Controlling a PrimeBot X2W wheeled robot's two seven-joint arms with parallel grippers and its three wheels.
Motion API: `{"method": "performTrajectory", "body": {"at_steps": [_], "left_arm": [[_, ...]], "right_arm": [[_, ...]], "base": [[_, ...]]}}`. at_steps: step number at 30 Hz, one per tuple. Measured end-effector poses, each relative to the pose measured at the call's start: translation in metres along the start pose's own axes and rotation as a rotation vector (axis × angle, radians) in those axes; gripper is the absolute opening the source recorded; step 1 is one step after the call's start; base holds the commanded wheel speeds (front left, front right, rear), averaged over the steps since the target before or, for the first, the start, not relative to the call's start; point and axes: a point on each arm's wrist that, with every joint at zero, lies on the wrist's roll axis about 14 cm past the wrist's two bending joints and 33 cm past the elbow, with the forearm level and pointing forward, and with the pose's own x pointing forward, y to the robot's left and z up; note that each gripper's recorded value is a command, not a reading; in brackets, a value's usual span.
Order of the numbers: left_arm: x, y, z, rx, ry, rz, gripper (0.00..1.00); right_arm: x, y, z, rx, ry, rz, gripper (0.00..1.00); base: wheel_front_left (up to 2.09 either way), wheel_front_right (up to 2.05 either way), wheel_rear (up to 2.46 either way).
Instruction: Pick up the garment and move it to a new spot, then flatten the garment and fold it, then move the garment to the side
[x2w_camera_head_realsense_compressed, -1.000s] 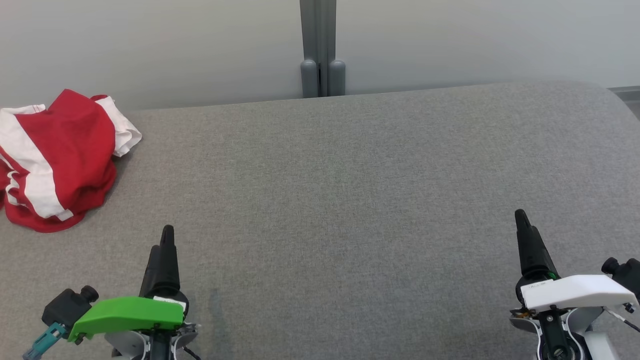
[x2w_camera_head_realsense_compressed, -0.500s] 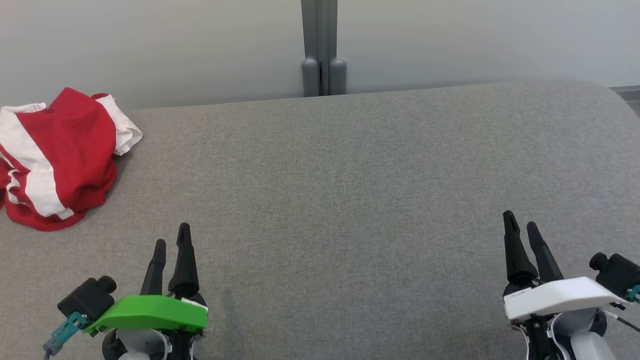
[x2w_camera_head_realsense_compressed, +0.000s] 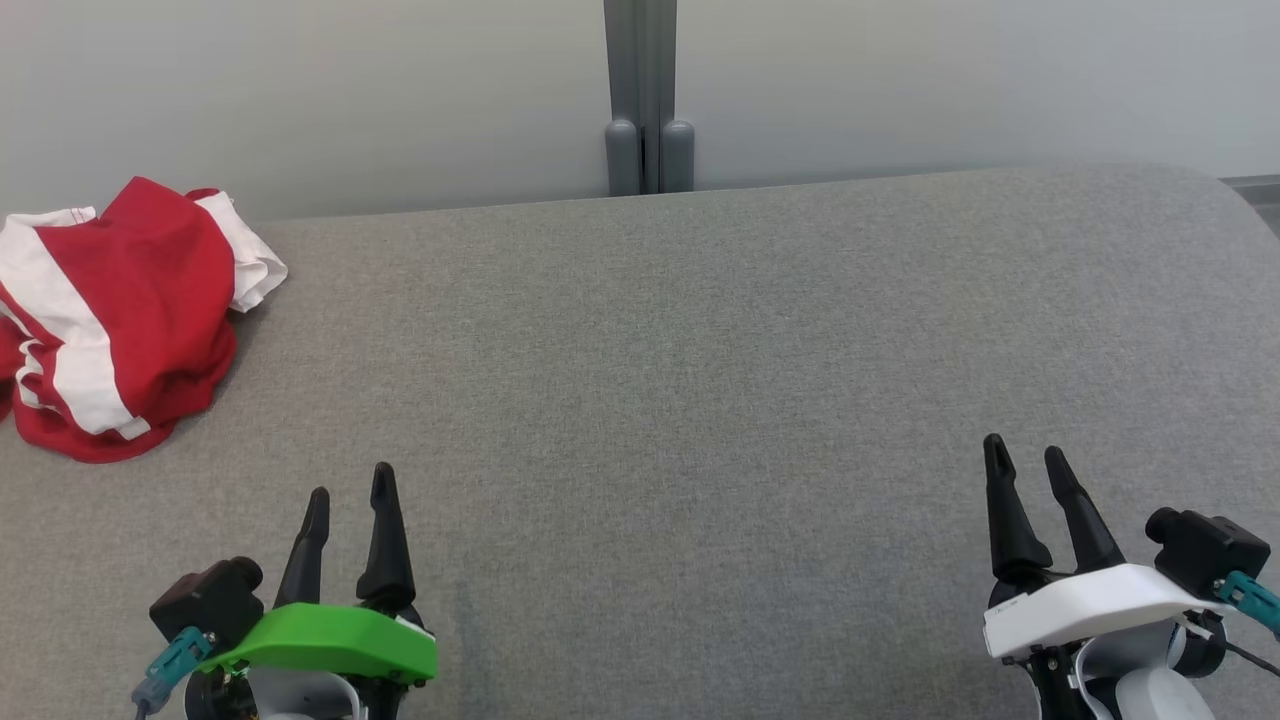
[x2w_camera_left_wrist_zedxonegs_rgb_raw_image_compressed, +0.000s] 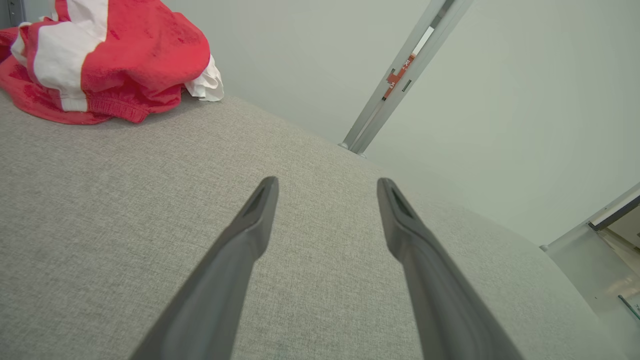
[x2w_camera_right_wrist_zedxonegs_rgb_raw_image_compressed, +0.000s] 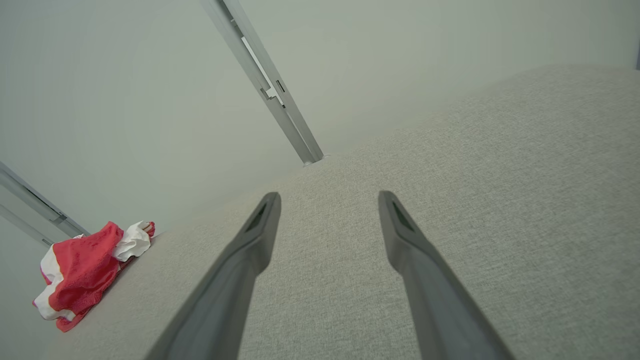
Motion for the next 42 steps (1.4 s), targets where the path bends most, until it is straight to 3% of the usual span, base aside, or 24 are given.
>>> {"method": "performTrajectory", "body": {"at_steps": [25,42], "left_arm": [[-0.004,-0.003,-0.007,0.247,-0.015,-0.029,1.00],[-0.009,0.001,-0.019,0.351,0.006,-0.028,1.00]], "right_arm": [[-0.002,0.008,-0.012,-0.262,0.019,0.057,1.00],[-0.007,0.013,-0.019,-0.407,0.030,0.097,1.00]], "base": [[0.00,0.00,0.00],[0.00,0.00,0.00]]}}
